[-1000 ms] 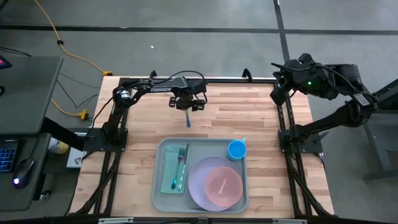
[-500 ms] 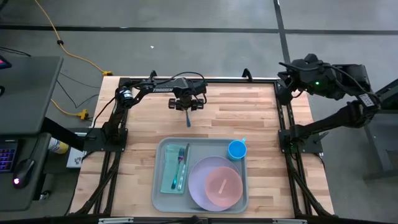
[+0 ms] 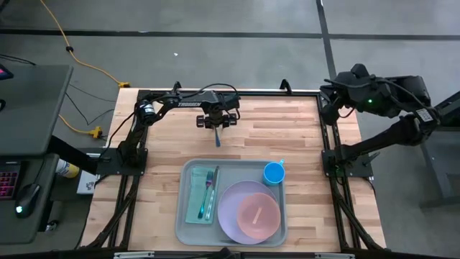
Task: Set up tray
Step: Put the blue spoon on top of the blue napkin to the left of the blue fork
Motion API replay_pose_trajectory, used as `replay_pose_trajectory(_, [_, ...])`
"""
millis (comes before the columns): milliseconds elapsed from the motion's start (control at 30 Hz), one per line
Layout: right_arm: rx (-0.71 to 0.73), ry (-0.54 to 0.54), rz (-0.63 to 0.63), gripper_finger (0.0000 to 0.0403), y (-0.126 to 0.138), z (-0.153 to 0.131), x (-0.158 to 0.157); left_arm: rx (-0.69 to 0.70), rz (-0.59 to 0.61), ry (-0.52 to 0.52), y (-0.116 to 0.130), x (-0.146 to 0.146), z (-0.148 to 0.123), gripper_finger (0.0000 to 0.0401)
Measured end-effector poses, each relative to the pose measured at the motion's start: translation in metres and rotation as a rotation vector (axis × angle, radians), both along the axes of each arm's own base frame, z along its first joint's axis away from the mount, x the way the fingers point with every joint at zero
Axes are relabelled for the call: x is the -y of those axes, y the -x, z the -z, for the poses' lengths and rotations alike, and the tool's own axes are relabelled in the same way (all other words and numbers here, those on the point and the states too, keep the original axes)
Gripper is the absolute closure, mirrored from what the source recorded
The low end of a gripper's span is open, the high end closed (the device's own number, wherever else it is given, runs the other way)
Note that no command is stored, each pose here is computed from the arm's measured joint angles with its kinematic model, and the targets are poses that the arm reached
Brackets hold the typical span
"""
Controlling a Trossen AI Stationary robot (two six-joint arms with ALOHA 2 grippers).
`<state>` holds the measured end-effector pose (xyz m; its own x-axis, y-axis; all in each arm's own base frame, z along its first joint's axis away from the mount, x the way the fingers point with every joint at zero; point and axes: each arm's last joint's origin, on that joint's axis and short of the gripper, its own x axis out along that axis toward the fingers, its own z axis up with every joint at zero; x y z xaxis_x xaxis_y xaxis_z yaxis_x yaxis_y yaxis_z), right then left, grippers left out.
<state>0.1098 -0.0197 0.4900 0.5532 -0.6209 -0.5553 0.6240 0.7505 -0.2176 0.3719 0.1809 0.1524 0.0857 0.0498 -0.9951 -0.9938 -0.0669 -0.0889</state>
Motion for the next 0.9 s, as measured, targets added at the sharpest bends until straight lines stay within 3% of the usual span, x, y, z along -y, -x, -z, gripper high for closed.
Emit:
replay_pose_trajectory(333, [0.024,0.021,-0.044,0.0403,-0.001,-0.001,-0.01,-0.013,-0.003,-0.015,0.002,-0.003,0.001,0.0178])
replay_pose_trajectory(767, [0.029,0.022,-0.056,0.0403,0.001,0.0,-0.016,-0.024,0.011,-0.049,0.001,-0.003,0.001,0.0377])
replay_pose_trajectory(900, [0.033,0.027,-0.05,0.0403,0.002,0.001,-0.018,-0.048,0.051,-0.065,0.003,-0.004,0.001,0.0383])
